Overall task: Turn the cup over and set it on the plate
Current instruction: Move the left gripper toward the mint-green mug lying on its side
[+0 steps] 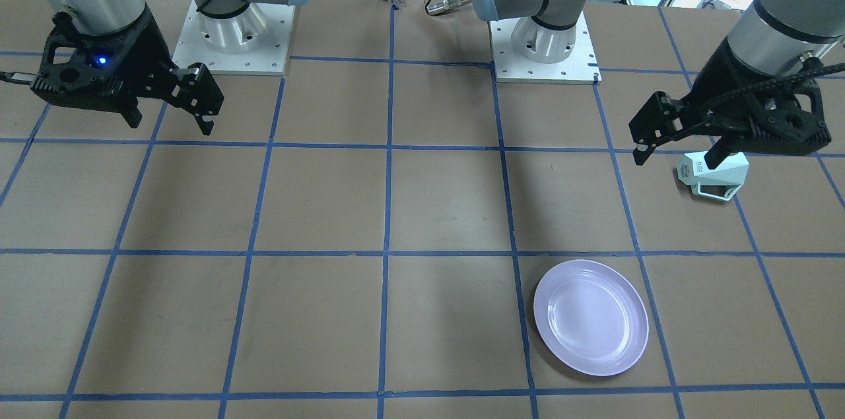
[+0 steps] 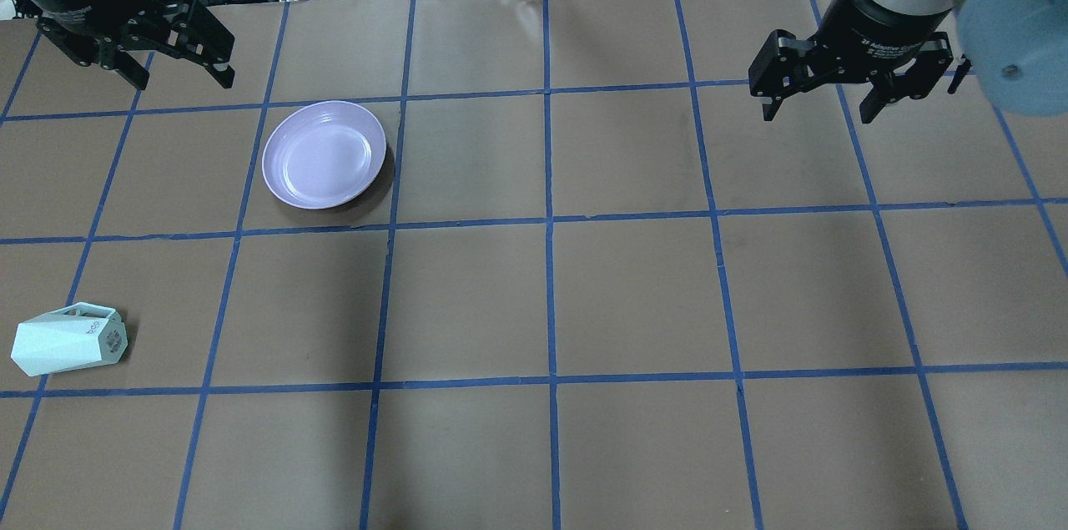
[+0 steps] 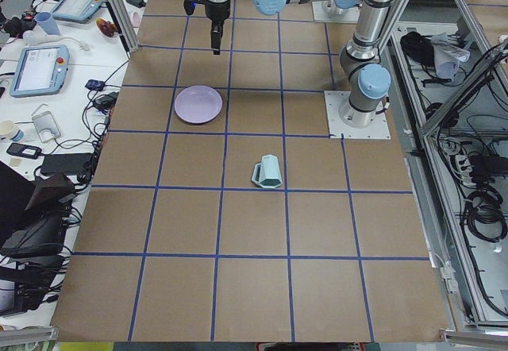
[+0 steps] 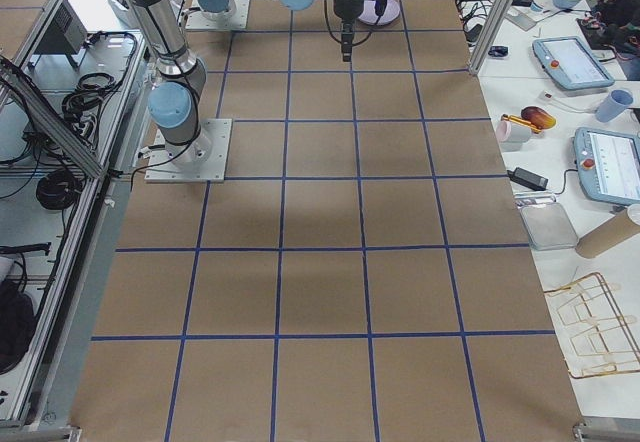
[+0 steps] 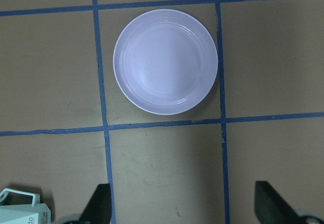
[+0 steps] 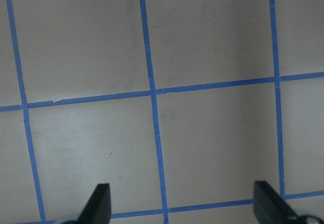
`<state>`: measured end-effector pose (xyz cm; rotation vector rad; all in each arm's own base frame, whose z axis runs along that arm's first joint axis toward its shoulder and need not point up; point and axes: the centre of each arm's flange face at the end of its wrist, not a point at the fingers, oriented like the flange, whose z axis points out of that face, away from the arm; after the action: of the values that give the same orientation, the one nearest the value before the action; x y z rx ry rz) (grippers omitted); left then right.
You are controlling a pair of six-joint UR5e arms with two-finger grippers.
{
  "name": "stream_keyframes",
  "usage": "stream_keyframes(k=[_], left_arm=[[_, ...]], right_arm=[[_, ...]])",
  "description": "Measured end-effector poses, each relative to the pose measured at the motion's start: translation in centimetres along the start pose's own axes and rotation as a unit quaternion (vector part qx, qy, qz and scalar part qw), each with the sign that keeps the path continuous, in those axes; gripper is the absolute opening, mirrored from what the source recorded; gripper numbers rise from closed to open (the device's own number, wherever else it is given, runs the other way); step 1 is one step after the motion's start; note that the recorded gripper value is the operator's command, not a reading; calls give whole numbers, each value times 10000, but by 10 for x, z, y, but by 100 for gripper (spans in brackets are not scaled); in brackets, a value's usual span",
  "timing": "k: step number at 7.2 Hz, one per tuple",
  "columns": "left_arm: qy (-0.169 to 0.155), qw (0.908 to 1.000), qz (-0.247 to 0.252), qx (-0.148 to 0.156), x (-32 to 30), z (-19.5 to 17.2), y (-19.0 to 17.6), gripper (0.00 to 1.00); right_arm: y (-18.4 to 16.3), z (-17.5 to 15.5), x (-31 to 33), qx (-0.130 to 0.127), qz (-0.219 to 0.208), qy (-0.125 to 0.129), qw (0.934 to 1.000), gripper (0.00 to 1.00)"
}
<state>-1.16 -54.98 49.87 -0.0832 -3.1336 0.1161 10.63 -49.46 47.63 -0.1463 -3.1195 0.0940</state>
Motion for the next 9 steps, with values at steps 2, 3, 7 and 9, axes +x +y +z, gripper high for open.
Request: stream_keyframes(k=[2,3,7,9], left_arm=[[-7,9999,130,-29,-16,-2,4,100],[6,9997,210,-96,-28,-2,8,100],[96,9974,623,-357,-91,-2,27,100],[166,9981,360,-481,-145,0,45,100]], right_arm=[[0,0,0,0,-1,0,10000,100],[0,0,0,-1,0,0,10000,100],[0,0,0,-2,0,0,10000,100],[0,0,0,0,-1,0,10000,100]])
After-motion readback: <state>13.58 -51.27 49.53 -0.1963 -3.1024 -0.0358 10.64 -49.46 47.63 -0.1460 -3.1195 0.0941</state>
